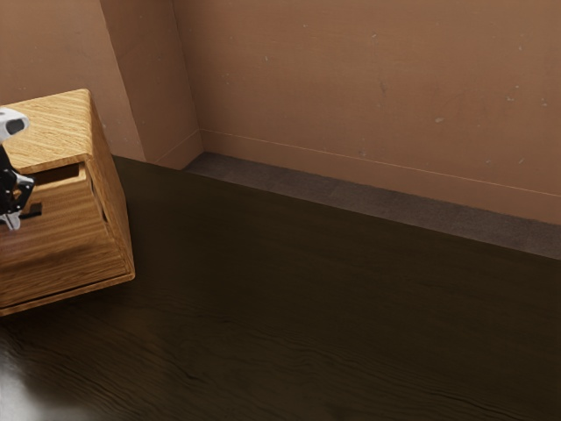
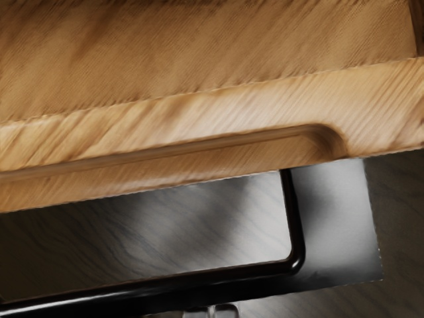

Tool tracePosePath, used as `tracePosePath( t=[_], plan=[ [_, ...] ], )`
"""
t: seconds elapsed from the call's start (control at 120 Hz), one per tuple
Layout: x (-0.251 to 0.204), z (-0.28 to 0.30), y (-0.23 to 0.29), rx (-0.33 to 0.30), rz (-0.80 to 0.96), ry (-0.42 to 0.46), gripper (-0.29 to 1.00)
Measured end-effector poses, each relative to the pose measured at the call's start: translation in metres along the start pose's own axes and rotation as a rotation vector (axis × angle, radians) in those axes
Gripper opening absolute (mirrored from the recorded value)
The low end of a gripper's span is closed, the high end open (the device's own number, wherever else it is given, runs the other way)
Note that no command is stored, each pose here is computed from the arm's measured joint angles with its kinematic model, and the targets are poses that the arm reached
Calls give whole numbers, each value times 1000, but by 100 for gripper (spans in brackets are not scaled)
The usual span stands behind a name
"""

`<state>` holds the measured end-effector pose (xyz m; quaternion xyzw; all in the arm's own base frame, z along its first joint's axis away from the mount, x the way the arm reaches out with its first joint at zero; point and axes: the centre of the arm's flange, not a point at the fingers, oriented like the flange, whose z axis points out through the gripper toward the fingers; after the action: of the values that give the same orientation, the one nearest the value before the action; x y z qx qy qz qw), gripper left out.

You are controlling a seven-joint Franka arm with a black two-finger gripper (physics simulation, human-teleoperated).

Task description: Push the drawer handle with one arm to close the drawer

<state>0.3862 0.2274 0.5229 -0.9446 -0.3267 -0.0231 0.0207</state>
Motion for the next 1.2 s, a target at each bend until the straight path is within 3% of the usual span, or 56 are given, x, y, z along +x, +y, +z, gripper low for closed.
tracePosePath(
  t=[0.708, 0.967, 1.2],
  plan=[
    [45, 3, -10, 4, -16, 41, -9],
    [35, -2, -12, 4, -18, 50, -8],
    [6, -20, -9, 16, 0, -9, 39]
  ],
)
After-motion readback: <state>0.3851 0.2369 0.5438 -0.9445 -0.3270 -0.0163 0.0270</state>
